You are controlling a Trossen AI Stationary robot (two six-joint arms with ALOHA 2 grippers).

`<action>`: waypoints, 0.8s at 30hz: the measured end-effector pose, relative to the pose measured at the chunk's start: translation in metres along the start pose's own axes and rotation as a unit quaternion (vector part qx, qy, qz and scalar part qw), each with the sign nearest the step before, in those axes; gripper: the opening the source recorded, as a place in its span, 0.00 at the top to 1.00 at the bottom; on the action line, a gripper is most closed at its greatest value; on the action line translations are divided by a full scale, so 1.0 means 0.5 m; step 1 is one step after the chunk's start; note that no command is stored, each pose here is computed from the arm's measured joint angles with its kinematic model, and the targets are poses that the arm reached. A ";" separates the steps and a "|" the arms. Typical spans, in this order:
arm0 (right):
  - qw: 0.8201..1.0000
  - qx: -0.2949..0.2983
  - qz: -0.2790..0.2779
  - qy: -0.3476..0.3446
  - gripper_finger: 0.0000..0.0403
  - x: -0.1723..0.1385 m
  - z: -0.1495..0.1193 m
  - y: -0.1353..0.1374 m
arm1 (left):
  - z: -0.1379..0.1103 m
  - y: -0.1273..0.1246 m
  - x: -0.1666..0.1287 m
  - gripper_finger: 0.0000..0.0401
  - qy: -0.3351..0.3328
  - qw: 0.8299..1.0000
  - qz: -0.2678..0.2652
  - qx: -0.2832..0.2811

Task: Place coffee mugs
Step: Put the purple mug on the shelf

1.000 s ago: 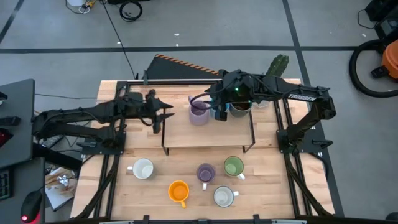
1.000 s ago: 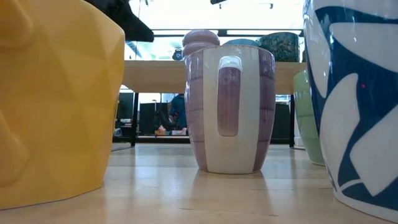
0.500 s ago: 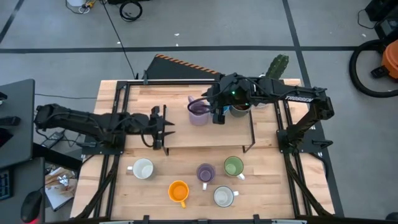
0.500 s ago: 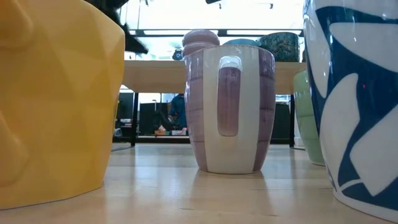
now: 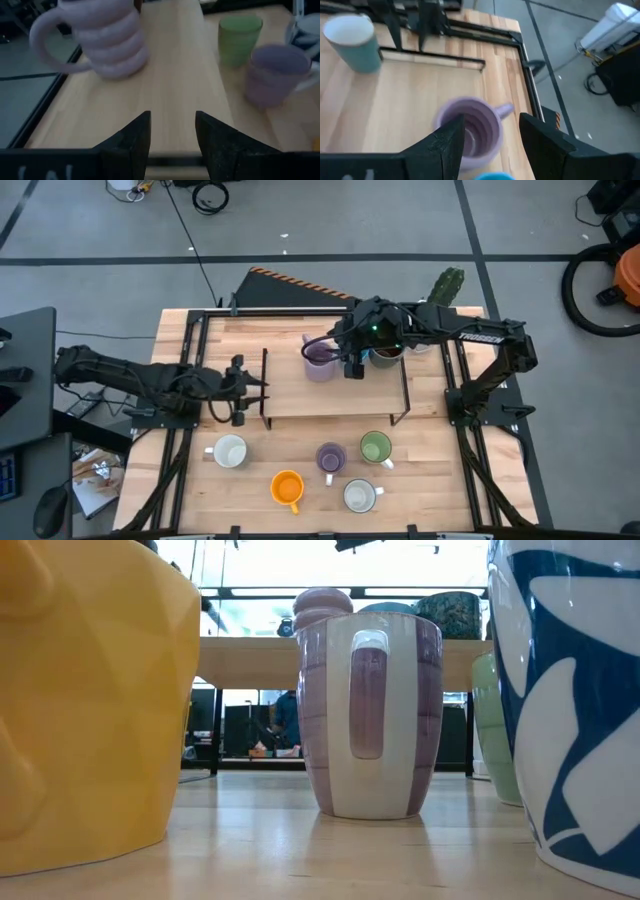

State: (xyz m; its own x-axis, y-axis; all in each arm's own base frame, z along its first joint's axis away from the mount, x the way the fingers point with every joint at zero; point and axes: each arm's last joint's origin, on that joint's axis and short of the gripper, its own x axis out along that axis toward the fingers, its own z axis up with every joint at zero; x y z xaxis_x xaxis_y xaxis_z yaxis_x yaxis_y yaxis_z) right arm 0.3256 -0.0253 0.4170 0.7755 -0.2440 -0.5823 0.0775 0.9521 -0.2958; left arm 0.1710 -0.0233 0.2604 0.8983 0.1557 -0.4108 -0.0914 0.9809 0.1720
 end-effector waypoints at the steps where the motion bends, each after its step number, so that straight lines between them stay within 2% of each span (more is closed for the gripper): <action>1: 1.000 -0.002 -0.006 0.009 0.52 -0.003 -0.003 -0.001 | -0.002 -0.002 -0.006 0.60 0.003 1.000 -0.004 0.002; 6: 1.000 -0.015 -0.010 0.013 0.52 -0.008 -0.007 -0.010 | -0.006 -0.011 -0.031 0.60 0.001 1.000 -0.013 -0.009; 12: 1.000 -0.003 -0.014 0.006 0.52 0.011 -0.012 -0.050 | 0.000 -0.021 -0.041 0.60 -0.019 1.000 -0.016 -0.015; 17: 1.000 -0.008 -0.002 -0.030 0.54 0.020 -0.006 -0.073 | -0.006 -0.045 -0.051 0.60 -0.011 0.999 -0.053 -0.006; 21: 0.998 -0.020 -0.016 -0.055 0.55 0.024 0.001 -0.088 | -0.008 -0.064 -0.061 0.60 -0.011 0.997 -0.082 -0.009; 24: 0.997 -0.024 -0.015 -0.071 0.55 0.021 0.004 -0.096 | -0.009 -0.069 -0.065 0.60 -0.013 0.997 -0.075 -0.016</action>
State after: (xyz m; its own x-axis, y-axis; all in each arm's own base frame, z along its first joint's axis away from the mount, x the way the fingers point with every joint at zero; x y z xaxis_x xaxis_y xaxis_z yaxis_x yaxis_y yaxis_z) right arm 0.3315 -0.0730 0.4266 0.8543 -0.2398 -0.4612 0.0740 0.9343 -0.3486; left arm 0.1431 -0.0616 0.2638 0.9137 0.0044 -0.4065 0.0317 0.9961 0.0820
